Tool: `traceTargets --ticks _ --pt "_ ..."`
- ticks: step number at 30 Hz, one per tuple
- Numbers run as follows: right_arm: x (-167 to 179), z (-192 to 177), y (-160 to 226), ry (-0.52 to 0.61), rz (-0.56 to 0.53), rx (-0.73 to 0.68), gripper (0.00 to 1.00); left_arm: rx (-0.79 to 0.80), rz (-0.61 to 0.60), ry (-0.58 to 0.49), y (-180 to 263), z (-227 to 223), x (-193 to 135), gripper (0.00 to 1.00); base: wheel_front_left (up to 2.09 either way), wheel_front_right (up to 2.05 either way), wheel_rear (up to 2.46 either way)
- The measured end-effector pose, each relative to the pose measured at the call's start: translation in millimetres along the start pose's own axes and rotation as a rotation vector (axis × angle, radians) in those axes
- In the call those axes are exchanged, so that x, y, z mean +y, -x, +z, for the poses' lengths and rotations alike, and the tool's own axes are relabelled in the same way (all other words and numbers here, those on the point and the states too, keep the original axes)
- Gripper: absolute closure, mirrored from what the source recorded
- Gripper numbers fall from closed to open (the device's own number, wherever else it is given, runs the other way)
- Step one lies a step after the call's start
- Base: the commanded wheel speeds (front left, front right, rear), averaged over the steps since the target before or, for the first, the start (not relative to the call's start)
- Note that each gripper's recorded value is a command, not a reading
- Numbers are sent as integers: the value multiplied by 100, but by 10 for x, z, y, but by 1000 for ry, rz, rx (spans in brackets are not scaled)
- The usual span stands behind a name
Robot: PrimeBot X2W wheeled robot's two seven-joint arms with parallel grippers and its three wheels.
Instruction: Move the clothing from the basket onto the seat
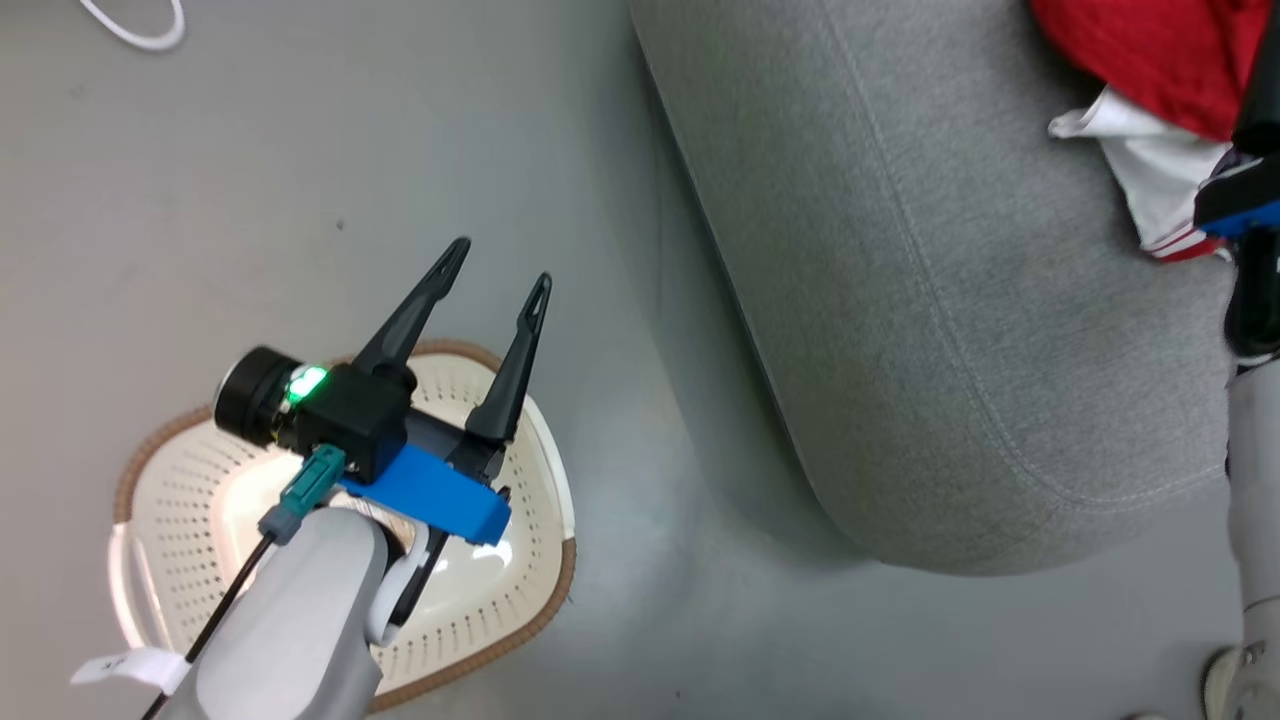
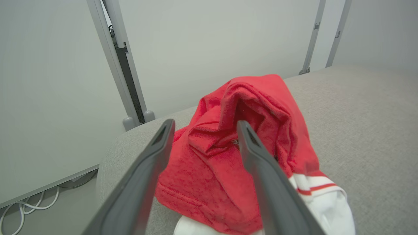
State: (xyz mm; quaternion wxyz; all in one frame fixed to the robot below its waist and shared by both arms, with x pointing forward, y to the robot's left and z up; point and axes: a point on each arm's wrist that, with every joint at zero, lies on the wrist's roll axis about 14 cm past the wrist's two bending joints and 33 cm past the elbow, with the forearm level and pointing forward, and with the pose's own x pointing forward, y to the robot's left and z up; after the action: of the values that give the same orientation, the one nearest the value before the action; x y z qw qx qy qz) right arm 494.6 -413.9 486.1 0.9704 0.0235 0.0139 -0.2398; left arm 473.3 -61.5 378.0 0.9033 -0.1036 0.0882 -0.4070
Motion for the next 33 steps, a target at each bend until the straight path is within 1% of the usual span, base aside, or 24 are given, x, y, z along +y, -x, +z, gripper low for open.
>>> traceTargets --ticks 9,13,14,18,24,28,33 --pt "403 124 643 -43 149 -34 0 -34 171 -8 533 376 69 0 0 0 0" --pt "606 97 967 -56 219 -31 0 -62 258 -12 831 523 112 0 0 0 0" --pt "638 99 1035 -41 236 -33 0 -67 278 -17 909 551 125 0 0 0 0" --pt "822 80 1298 -61 284 -35 0 -92 357 -19 1205 646 171 0 0 0 0" --pt "1048 89 1569 -89 350 -43 0 -137 469 -31 1596 796 289 0 0 0 0" --pt "1232 50 1743 -57 420 -37 0 -166 530 -37 1809 874 336 0 0 0 0" --pt "1468 23 1945 -44 508 -33 0 -183 608 -43 2082 908 420 0 0 0 0"
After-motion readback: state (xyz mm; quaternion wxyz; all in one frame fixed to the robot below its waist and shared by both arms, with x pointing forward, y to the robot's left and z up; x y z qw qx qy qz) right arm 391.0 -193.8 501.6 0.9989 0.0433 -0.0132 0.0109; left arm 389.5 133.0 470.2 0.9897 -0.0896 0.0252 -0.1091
